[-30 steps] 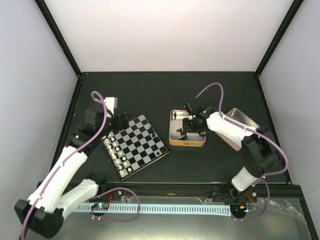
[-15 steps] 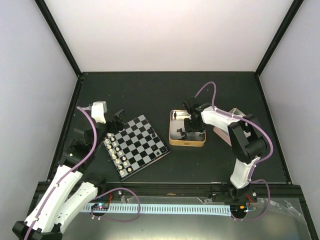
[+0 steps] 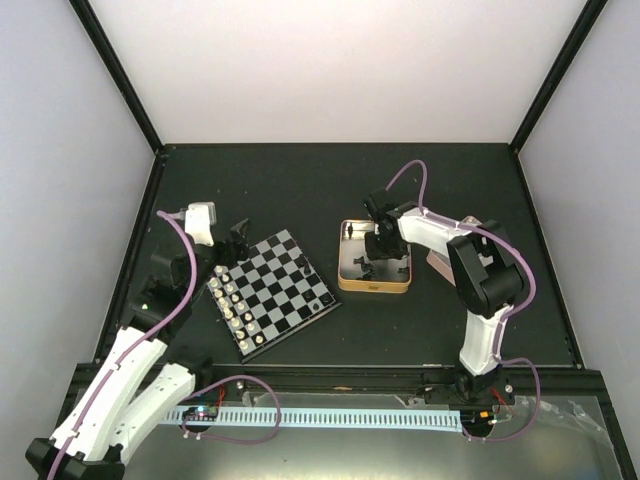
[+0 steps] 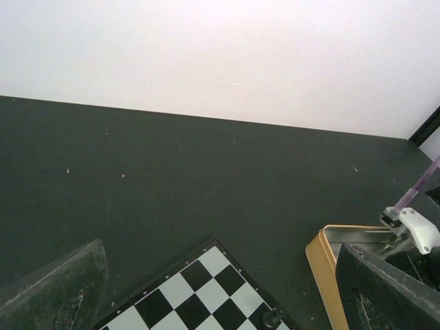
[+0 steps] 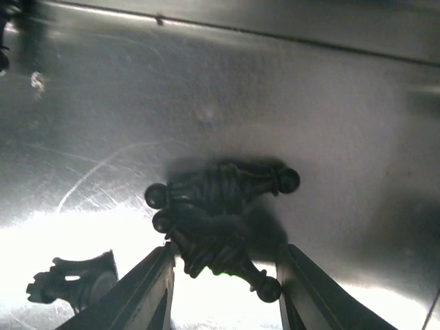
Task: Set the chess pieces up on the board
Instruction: Pick up the chess piece from the storage box.
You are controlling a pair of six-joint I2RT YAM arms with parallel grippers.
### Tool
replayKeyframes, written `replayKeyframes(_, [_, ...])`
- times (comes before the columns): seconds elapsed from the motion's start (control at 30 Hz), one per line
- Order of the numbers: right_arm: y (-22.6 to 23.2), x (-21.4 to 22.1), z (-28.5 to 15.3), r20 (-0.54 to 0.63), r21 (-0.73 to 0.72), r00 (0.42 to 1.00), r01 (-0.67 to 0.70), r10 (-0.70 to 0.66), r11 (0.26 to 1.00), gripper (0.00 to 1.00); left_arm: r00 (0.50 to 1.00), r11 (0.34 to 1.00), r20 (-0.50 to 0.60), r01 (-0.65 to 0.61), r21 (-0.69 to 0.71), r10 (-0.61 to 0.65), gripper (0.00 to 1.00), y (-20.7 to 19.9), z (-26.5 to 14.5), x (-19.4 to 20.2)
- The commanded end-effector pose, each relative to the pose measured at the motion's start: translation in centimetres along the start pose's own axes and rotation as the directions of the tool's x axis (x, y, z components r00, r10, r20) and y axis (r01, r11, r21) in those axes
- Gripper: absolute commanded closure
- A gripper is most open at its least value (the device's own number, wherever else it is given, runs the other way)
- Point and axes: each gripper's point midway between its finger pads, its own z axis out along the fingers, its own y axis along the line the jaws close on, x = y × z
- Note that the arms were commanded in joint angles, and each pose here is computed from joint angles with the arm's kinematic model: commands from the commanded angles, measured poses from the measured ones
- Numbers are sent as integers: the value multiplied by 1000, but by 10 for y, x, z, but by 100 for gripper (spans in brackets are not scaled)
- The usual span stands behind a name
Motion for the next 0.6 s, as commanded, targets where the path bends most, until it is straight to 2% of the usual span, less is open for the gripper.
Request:
replayKeyframes(0.0, [7, -9, 10, -5, -35, 999, 41, -41, 999, 59, 1000, 1000, 28, -3, 1, 3, 8, 0, -1, -7])
replayKeyframes(0.1, [11, -13, 11, 2, -47, 998, 55, -55, 997, 64, 1000, 1000, 21, 0, 15, 0, 8, -2, 1, -6])
replayKeyframes(0.27, [13, -20, 5, 31, -55, 997, 66, -65, 996, 80, 1000, 1000, 12, 0, 22, 0, 7, -4, 1, -4])
replayKeyframes(0.57, [15, -28, -18, 107, -75, 993, 66, -57, 995, 89, 999, 997, -20, 37, 62, -35, 8, -11, 5, 3])
